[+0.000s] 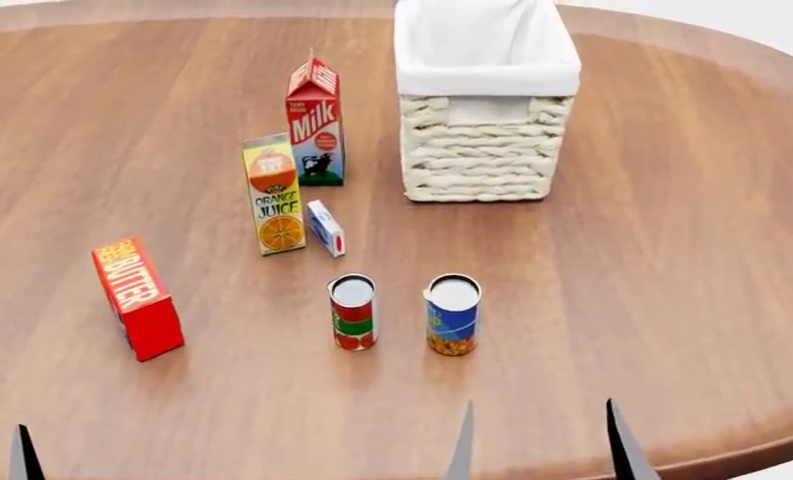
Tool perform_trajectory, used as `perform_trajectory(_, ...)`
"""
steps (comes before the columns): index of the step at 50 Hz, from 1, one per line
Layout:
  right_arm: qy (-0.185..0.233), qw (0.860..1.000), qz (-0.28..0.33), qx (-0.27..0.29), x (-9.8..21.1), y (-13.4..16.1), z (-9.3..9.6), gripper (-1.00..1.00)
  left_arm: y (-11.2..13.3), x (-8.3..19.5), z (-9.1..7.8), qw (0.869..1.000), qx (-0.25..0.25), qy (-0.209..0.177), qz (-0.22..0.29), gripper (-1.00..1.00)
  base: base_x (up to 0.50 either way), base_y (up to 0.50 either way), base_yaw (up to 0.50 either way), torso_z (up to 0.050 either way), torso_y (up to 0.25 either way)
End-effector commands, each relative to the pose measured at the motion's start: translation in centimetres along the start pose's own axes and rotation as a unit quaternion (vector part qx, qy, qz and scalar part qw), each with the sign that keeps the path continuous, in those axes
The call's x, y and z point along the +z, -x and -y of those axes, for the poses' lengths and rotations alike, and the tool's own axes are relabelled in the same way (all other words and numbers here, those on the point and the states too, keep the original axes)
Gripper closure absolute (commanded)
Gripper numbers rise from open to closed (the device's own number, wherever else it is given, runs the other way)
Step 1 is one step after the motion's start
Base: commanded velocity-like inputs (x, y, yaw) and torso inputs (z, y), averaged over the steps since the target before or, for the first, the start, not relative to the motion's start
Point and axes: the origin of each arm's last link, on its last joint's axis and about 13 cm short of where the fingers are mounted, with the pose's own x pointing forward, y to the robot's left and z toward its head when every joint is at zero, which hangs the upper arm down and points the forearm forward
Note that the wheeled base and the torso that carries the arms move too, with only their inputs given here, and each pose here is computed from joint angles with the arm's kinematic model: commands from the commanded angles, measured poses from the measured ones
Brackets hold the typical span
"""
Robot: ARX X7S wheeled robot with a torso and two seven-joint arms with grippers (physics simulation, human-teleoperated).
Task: Pick up the alphabet soup, and put it in the basket.
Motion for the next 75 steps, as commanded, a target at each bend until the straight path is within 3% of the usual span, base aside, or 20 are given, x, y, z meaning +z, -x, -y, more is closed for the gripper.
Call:
perform_trajectory(1,0.000,1.000,0.005,0.004,0.06,0.08,-0.07,-1.00,0.04,0.11,-0.01,1.000,0.000,0.000,0.002,-1.00,0.07,-0.07,0.00,0.000,0.000)
perform_trajectory(39,0.000,1.000,0.009,0.012,-0.01,0.31,-0.22,-1.00,0.18,0.08,0.14,1.000,0.000,-0.001,0.007,-1.00,0.04,-0.15,0.00,0.000,0.000)
perform_trajectory(75,-0.003,1.000,0.019,0.007,0.23,0.39,-0.18,-1.00,0.26,0.11,0.25,1.000,-0.002,0.000,0.009,-1.00,0.23,-0.05,0.00,0.000,0.000)
